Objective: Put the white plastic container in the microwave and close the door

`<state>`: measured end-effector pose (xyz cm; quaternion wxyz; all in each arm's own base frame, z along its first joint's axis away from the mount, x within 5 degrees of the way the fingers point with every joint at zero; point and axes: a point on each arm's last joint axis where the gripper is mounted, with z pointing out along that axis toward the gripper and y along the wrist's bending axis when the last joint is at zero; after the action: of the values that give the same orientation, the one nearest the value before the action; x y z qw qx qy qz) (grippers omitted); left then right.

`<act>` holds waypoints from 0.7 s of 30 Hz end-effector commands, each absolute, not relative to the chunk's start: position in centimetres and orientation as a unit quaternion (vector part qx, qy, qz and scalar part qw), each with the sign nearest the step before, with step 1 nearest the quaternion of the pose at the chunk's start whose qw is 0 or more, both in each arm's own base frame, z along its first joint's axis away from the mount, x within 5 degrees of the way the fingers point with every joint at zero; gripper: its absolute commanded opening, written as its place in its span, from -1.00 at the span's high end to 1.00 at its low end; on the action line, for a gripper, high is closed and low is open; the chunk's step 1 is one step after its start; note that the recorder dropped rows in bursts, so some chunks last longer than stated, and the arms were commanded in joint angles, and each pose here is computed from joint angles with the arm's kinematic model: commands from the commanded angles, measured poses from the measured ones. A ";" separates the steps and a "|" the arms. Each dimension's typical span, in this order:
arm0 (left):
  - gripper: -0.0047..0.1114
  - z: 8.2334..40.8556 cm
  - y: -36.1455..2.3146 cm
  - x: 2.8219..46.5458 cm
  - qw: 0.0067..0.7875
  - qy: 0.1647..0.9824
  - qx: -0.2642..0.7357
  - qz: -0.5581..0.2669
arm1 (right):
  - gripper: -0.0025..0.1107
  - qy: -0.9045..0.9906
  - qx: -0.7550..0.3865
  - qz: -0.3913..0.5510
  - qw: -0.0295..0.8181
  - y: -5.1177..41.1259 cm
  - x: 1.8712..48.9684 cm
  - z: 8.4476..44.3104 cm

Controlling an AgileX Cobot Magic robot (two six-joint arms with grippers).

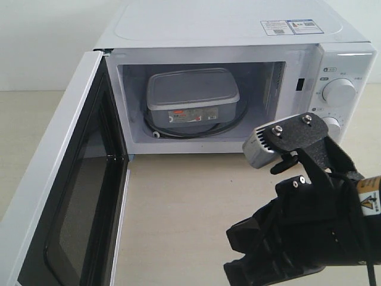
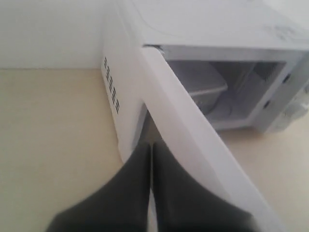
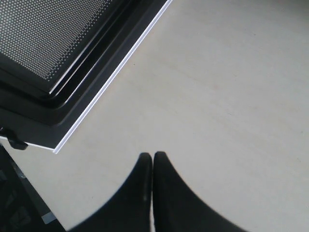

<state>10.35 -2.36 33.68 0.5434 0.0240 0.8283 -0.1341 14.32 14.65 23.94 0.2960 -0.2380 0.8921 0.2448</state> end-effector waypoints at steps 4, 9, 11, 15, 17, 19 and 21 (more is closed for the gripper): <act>0.85 33.1 -3.1 12.5 0.438 0.884 0.096 -0.129 | 0.96 0.890 -0.238 0.248 0.300 14.6 14.3 24.3; 0.85 32.9 -2.8 13.0 0.427 0.892 0.106 -0.107 | 0.96 0.890 -0.238 0.248 0.300 14.6 14.3 24.3; 0.85 32.9 -2.8 13.0 0.428 0.891 0.105 -0.108 | 0.96 0.890 -0.238 0.248 0.300 14.6 14.3 24.3; 0.85 32.8 -2.9 12.9 0.425 0.892 0.106 -0.109 | 0.96 0.890 -0.238 0.248 0.300 14.6 14.3 24.3; 0.85 32.8 -2.9 12.9 0.425 0.892 0.106 -0.109 | 0.96 0.890 -0.238 0.248 0.300 14.6 14.3 24.3; 0.85 32.8 -2.9 12.9 0.425 0.892 0.106 -0.109 | 0.96 0.890 -0.238 0.248 0.300 14.6 14.3 24.3; 0.85 32.8 -2.9 12.9 0.425 0.892 0.106 -0.109 | 0.96 0.890 -0.238 0.248 0.300 14.6 14.3 24.3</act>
<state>12.94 -2.89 32.57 0.4228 0.1039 0.8933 -0.1114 14.32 14.65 23.94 0.2960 -0.2380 0.8921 0.2448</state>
